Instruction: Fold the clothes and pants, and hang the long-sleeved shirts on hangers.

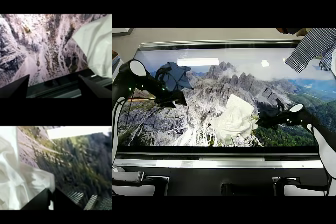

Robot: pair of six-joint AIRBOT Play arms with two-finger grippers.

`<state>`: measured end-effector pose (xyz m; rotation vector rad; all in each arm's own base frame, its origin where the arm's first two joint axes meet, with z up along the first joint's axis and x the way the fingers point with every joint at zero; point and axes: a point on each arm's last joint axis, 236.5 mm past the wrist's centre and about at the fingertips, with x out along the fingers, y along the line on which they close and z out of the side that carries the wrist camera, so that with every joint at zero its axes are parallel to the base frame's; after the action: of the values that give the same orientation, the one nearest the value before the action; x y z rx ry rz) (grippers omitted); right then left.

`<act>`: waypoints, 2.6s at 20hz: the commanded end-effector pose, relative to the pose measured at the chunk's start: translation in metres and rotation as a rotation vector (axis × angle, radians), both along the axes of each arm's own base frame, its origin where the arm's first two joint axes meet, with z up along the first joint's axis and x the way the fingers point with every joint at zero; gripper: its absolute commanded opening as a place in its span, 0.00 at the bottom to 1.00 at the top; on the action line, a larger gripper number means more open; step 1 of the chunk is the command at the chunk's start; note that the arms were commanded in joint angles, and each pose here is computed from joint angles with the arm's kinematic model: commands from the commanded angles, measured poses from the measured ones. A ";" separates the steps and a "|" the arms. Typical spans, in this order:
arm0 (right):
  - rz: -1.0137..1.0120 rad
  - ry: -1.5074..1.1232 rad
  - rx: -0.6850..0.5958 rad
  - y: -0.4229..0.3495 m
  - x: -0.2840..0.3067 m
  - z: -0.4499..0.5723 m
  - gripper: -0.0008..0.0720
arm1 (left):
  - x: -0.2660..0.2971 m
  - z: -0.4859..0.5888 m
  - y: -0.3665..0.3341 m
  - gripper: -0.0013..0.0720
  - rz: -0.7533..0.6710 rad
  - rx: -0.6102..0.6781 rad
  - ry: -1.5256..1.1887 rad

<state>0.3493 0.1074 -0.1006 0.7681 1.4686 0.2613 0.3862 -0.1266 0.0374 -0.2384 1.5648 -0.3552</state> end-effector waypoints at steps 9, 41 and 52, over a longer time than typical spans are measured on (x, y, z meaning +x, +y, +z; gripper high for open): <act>0.042 -0.028 0.036 0.010 -0.008 0.028 0.06 | -0.028 -0.129 -0.101 0.93 0.062 -0.273 0.045; -0.008 -0.971 -0.401 -0.054 0.043 0.351 0.05 | 0.080 0.157 -0.012 0.04 0.220 -0.184 -0.680; -0.183 -1.570 -0.409 -0.041 -0.128 0.581 0.06 | -0.106 0.421 0.027 0.04 0.278 -0.310 -1.314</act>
<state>0.2648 0.0653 0.4518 0.1577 0.0423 0.2954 0.3287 -0.1091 0.4206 -0.3686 0.2962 -0.4186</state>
